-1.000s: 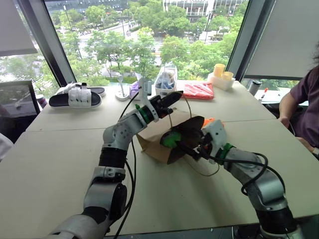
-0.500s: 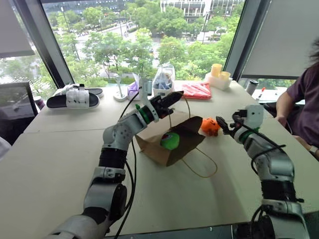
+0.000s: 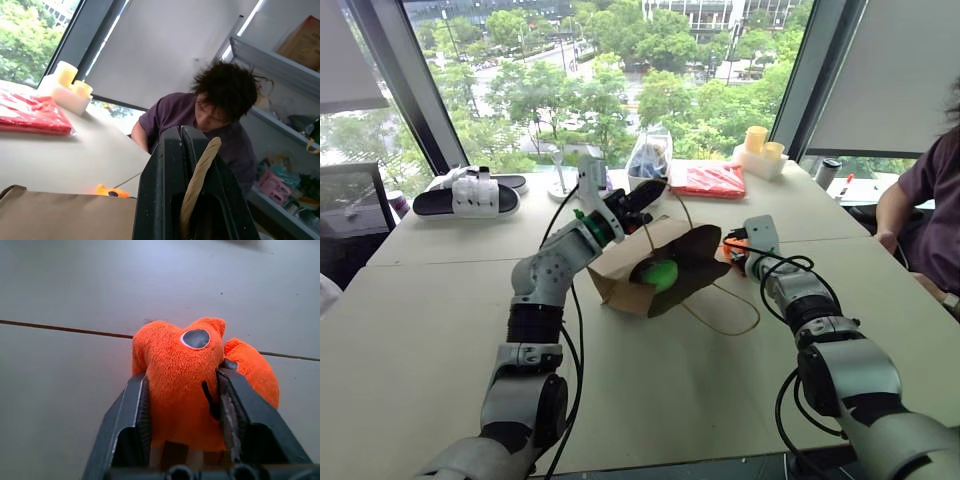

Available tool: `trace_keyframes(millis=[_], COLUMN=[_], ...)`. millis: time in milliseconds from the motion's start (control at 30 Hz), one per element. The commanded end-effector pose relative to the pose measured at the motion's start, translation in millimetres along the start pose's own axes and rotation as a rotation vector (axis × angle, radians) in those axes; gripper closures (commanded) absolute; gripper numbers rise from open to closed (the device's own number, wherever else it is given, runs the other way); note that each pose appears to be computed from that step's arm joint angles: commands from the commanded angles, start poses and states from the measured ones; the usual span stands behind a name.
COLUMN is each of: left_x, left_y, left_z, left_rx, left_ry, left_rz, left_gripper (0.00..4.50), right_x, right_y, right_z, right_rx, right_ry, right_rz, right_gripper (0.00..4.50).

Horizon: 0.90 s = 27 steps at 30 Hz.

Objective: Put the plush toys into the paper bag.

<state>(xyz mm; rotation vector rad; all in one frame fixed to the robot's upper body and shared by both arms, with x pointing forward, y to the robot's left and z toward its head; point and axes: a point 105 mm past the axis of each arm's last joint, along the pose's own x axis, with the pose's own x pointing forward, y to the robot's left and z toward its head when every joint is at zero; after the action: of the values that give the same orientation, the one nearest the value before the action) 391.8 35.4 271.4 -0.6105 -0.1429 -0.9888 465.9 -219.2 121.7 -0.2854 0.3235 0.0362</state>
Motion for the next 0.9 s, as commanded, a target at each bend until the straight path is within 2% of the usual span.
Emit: trace_keyframes(millis=[33,167,300,400,533,733,800,900], left_x=[-0.5,1.7,7.3,11.1,15.9,19.7,20.8,23.1], left_y=[-7.9,-8.0,-10.1,-9.0,-11.6,-13.7,-15.4,-21.3], left_z=[15.9,16.5,18.6,20.9,22.2,27.1,26.4,21.8], left_rx=[0.027,0.023,0.018,0.011,-0.03,-0.105,-0.125,-0.139], left_ry=[-0.046,-0.047,-0.053,-0.061,-0.07,-0.09,-0.082,-0.058], left_rz=[-0.024,-0.025,-0.043,-0.05,-0.08,-0.115,-0.133,-0.167], left_gripper=[4.5,4.5,4.5,4.5,4.5,4.5,4.5,4.5], right_x=[-0.5,-2.7,-22.8,-60.5,-130.4,-202.8,-214.5,-207.5], right_y=[-7.9,-19.2,-52.5,-54.8,-20.9,26.7,42.5,63.1], right_z=[0.4,4.3,48.2,80.2,89.6,74.2,69.8,65.8], right_rx=[-0.027,-0.029,0.045,0.064,0.02,-0.024,-0.003,0.062], right_ry=[0.004,-0.022,-0.247,-0.418,-0.501,-0.411,-0.387,-0.336], right_rz=[-0.027,-0.065,-0.098,-0.014,0.265,0.622,0.722,0.787], right_gripper=[4.46,4.46,4.46,4.46,4.46,4.46,4.46,4.46])
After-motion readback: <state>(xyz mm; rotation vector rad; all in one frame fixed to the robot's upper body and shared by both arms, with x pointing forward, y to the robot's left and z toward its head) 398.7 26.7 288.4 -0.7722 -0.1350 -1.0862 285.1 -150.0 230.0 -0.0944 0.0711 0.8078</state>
